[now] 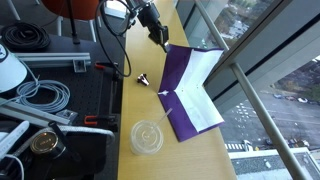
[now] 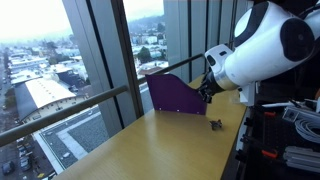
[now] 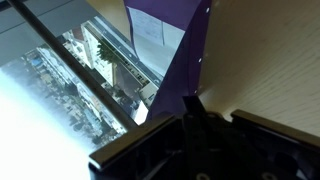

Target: Open the purple file

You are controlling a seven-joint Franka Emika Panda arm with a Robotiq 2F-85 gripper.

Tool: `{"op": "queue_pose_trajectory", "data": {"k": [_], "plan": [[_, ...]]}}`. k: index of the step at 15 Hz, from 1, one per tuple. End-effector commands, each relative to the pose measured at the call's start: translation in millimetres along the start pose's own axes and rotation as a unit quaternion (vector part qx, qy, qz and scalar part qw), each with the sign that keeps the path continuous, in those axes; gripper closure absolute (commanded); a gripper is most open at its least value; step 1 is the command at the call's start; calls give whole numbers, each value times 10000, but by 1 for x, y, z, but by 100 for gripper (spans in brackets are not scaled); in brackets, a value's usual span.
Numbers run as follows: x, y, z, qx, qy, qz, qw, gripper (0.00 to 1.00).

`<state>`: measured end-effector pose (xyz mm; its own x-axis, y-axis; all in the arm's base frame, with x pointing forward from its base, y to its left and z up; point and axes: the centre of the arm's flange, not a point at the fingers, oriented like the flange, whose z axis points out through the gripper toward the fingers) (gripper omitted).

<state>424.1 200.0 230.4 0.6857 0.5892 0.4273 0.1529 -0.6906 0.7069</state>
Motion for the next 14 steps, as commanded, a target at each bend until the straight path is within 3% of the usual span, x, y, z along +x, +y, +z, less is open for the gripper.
{"op": "queue_pose_trajectory", "data": {"k": [1,8,14], "plan": [[-33,-18,-31,305,34,-234,9993,100],[-52,-30,-17,519,-103,-303,9981,100],[-21,3,25,433,180,-110,9988,100]]}}
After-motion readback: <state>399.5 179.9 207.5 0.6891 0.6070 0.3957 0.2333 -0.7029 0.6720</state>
